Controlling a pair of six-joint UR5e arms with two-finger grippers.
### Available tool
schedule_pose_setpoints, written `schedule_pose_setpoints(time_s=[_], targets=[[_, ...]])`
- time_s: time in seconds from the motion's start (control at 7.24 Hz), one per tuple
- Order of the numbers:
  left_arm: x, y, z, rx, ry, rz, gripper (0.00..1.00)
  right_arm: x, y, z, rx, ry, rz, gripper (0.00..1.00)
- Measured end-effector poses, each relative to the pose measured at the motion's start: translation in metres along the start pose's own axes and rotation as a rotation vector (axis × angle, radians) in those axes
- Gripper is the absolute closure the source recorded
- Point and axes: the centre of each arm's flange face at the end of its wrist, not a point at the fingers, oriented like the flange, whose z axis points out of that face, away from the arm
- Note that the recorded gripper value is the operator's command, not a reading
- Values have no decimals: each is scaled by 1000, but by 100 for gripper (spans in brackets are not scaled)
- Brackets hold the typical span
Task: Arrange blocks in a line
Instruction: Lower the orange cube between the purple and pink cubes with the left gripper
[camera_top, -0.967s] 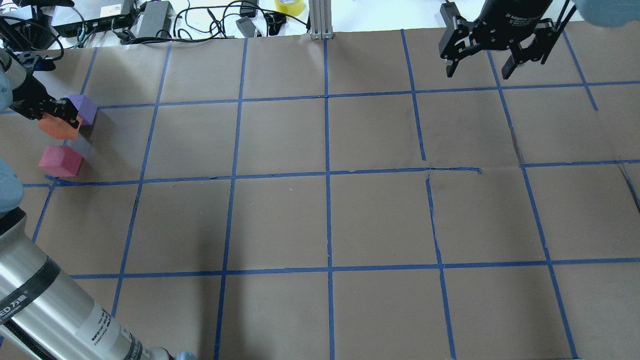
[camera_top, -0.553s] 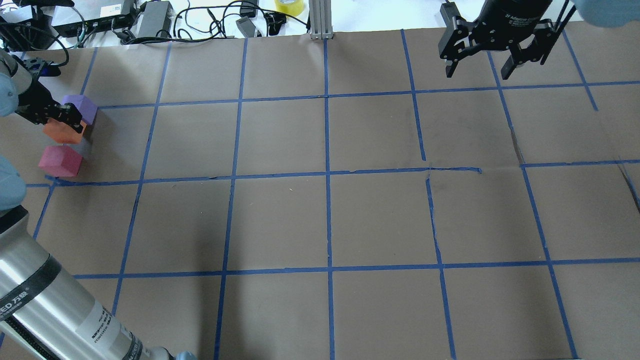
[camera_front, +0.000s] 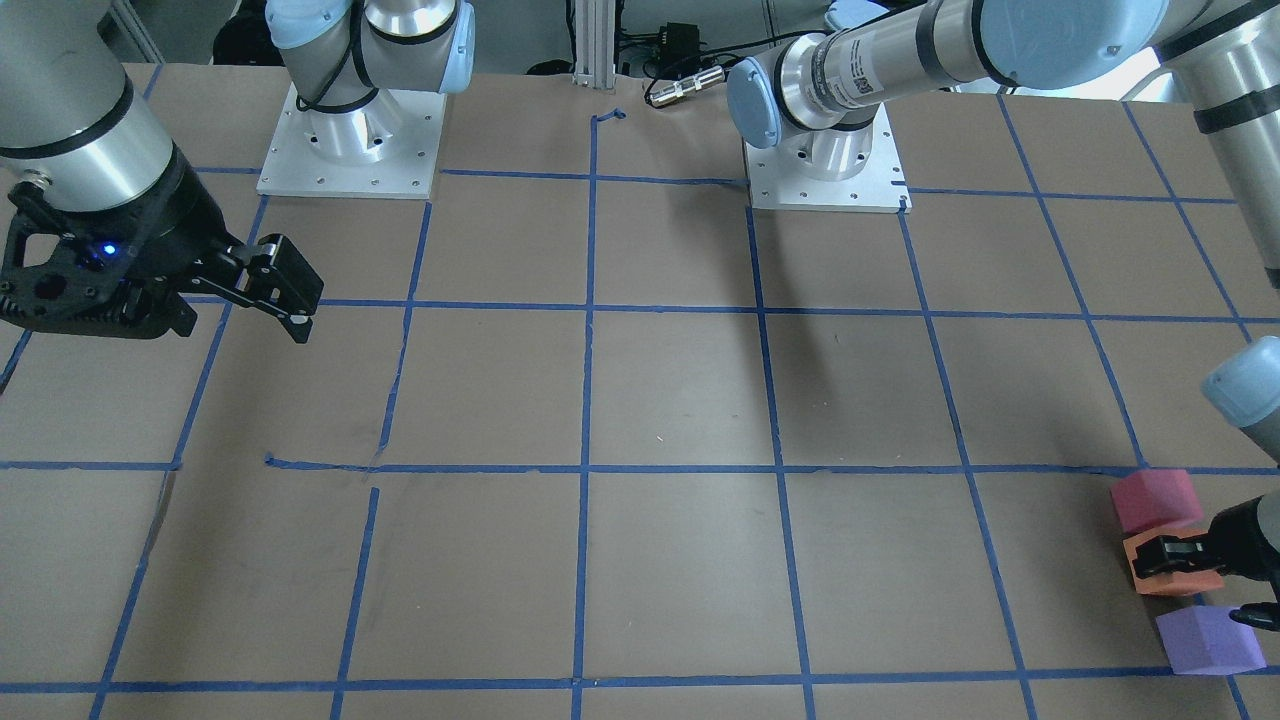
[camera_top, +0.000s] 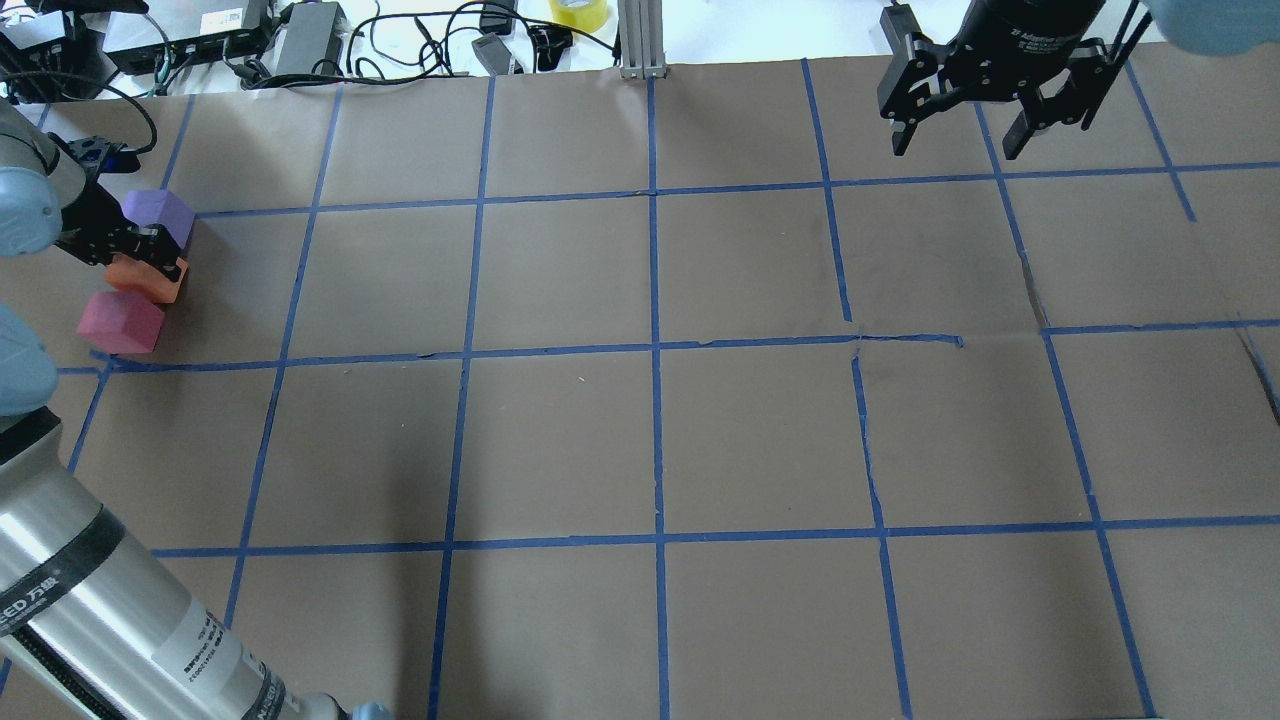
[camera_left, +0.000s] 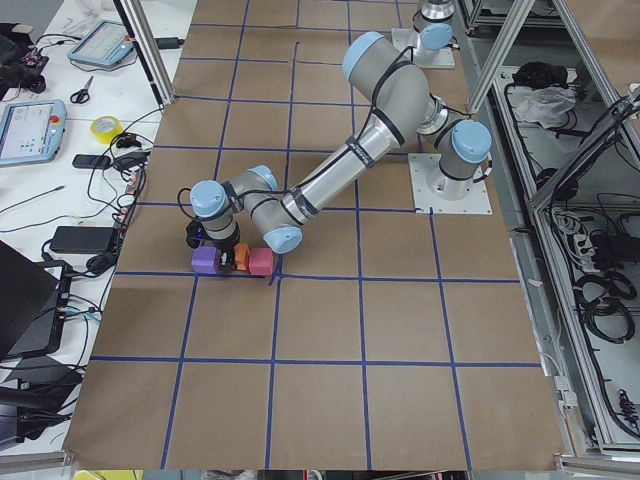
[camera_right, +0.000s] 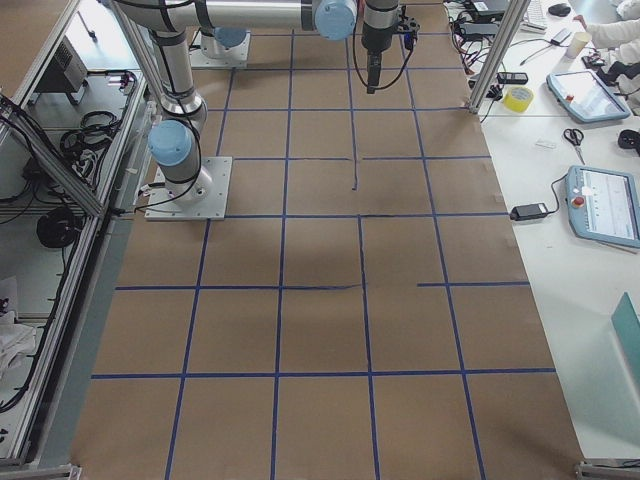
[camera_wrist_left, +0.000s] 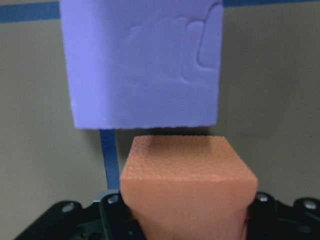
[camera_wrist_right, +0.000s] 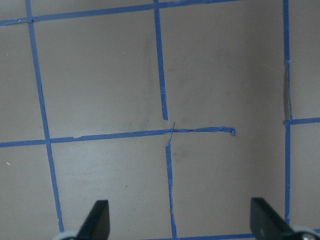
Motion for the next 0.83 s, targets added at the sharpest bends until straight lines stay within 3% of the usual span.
schedule_pose_setpoints(time_s=[0.83], targets=[[-16,8,0,12,-7,-25,100,1,0,0,0,3,0,0]])
